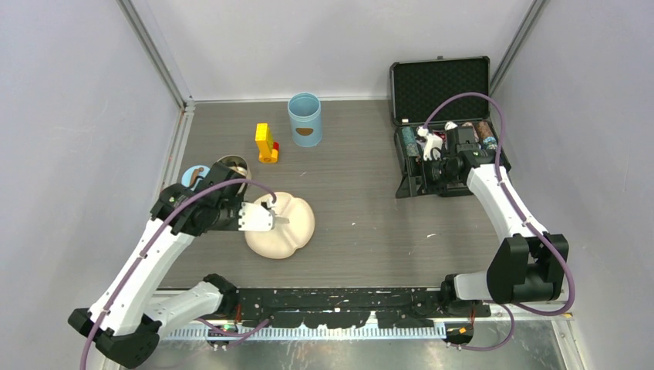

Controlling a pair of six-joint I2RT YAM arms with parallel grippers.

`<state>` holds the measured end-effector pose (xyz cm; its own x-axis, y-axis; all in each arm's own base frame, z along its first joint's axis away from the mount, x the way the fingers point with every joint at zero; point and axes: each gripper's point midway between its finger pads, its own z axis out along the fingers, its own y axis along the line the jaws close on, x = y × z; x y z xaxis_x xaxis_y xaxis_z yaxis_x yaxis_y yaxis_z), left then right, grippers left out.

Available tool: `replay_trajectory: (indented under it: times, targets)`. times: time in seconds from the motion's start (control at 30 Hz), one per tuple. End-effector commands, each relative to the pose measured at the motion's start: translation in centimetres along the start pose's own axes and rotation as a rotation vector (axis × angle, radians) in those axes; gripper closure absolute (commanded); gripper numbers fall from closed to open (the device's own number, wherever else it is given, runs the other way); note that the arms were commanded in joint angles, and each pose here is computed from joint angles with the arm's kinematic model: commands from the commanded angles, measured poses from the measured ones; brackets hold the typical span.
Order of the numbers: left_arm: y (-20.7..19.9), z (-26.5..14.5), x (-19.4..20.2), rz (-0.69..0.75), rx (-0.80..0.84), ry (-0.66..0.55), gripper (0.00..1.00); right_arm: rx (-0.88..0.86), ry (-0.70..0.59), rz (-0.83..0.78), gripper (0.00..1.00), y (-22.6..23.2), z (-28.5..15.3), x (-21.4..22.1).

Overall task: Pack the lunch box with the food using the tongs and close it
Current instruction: Pick up the fake food from the plate, then place the fake food in the packing box.

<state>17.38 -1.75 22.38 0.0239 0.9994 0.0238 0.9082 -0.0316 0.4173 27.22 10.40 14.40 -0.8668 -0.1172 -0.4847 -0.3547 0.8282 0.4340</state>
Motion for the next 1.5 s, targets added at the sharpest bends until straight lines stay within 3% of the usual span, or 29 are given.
replay_trajectory:
  times: [0.0, 0.17, 0.37, 0.57, 0.73, 1.13, 1.47]
  targets:
    - [1.9, -2.6, -0.6, -0.074, -0.095, -0.061, 1.00, 0.006, -0.055, -0.060, 0.15, 0.6, -1.3, -2.3]
    - [6.0, -4.1, -2.8, -0.209, -0.188, -0.137, 1.00, 0.024, -0.085, -0.076, 0.15, 0.7, -2.1, -3.3]
    - [13.9, -4.8, -4.9, -0.436, -0.364, -0.149, 1.00, 0.039, -0.113, -0.071, 0.15, 0.2, -2.7, -4.2]
    - [21.9, -5.0, -7.0, -0.659, -0.428, -0.223, 1.00, 0.029, -0.110, -0.041, 0.15, -0.4, -2.2, -3.9]
    - [26.3, -2.9, -7.6, -0.741, -0.419, -0.238, 1.00, 0.022, -0.109, -0.030, 0.15, -0.4, -1.8, -3.9]
    - [28.3, 3.6, -9.6, -0.798, -0.287, -0.261, 1.00, 0.029, -0.100, 0.010, 0.15, -1.6, -1.3, -3.6]
    - [28.6, 7.8, -9.6, -0.809, -0.246, -0.209, 0.99, 0.025, -0.085, 0.014, 0.15, -1.8, -0.9, -3.3]
